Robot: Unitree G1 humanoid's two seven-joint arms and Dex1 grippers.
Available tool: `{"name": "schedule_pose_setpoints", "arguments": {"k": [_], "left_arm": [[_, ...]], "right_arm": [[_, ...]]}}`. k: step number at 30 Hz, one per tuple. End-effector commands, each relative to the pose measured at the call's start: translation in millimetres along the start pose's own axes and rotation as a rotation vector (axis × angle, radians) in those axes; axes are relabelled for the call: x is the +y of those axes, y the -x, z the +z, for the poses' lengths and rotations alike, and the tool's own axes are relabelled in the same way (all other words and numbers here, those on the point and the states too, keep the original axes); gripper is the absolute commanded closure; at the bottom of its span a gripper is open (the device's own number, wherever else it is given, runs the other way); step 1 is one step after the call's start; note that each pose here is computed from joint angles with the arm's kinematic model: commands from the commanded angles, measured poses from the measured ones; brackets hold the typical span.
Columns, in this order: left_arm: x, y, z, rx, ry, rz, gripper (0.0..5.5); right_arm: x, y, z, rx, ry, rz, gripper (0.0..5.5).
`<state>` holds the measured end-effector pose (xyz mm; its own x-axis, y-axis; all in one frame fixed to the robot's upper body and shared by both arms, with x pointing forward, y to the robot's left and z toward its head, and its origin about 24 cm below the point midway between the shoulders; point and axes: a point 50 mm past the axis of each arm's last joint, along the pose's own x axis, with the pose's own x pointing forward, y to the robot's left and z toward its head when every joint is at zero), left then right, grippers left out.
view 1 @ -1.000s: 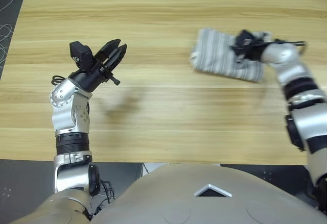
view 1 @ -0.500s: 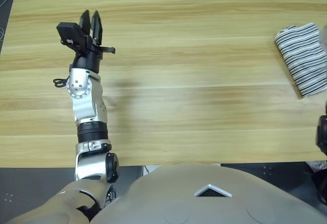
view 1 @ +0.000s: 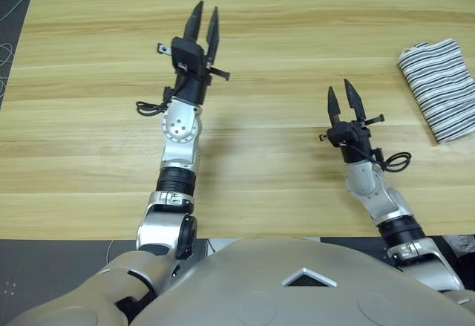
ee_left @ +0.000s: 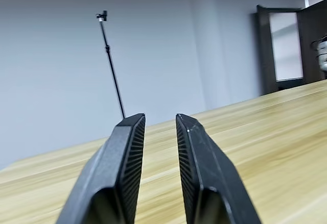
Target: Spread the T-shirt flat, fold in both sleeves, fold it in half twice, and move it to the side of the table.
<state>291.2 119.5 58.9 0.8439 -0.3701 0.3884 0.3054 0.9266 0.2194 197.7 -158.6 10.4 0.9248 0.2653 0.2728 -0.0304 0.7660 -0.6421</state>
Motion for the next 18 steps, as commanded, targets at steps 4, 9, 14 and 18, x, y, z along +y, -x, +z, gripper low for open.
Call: {"name": "schedule_pose_setpoints", "arguments": {"k": [4,9,14,18], "left_arm": [[-34,-32,1,-0.006,0.009,-0.081,4.38],[-29,-25,-16,0.128,0.101,-0.083,4.38],[-16,-13,-15,0.130,0.149,-0.120,4.38],[-7,-4,-14,0.123,0.186,-0.117,4.38]], "right_arm": [[-18,41,15,0.013,0.047,-0.136,4.09],[-7,52,29,0.026,0.126,-0.024,4.09],[15,49,37,0.026,0.145,0.089,4.09],[25,44,30,0.046,0.128,0.131,4.09]]}}
